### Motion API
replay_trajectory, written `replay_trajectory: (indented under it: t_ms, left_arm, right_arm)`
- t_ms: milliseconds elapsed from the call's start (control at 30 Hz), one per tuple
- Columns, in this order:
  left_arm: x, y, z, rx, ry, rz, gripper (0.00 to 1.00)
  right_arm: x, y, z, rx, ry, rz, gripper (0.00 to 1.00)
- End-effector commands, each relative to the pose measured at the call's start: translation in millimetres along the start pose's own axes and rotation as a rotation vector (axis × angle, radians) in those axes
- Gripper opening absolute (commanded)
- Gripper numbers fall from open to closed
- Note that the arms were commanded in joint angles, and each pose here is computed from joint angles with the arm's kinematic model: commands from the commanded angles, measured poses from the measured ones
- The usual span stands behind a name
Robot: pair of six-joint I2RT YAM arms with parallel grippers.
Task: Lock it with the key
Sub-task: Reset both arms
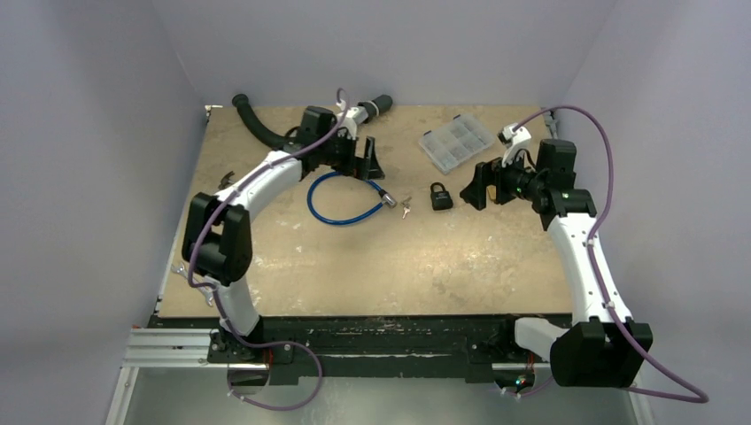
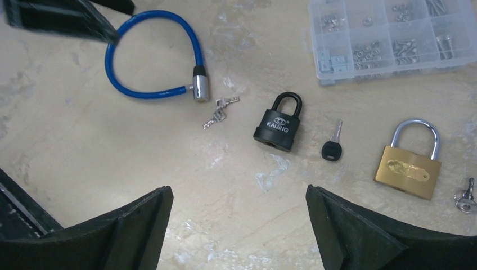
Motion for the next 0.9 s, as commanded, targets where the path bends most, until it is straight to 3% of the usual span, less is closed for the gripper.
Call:
replay_trajectory:
  t_ms: [0,300,433,567,867]
  left_arm:
    - [6,72,-14,0.134,-0.056,-0.045,0.98]
    - [58,173,-66,0.099,0.042,0.261,1.0]
    - [75,207,-93,0.058,0.139,0.369,1.0]
    - [90,224,-107,0.019,0.243,0.485,1.0]
    - [119,235,-82,-0.032,0.293,0.621,1.0]
  right_arm:
    - [-4,1,-20,0.034,0.119,0.006,0.99]
    - [-10,-7,-67,0.131,0.15,0.026,0.99]
    - [-11,-9,-64,0.11,0.137,0.021,0.99]
    - [-13,-12,-60,0.108,0.105,0.008,0.99]
    - [-10,-12,-48,0.07,0.057,0.008,0.99]
Point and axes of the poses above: each gripper's point midway between its finger pads, its own y axis back along the fingers, its own x axis along the line the jaws close on, z = x × y, the point moved 3 cm from there along y, back along the fingers, and after that the axes turned 3 degrees about -y, right-handed, at the moved point
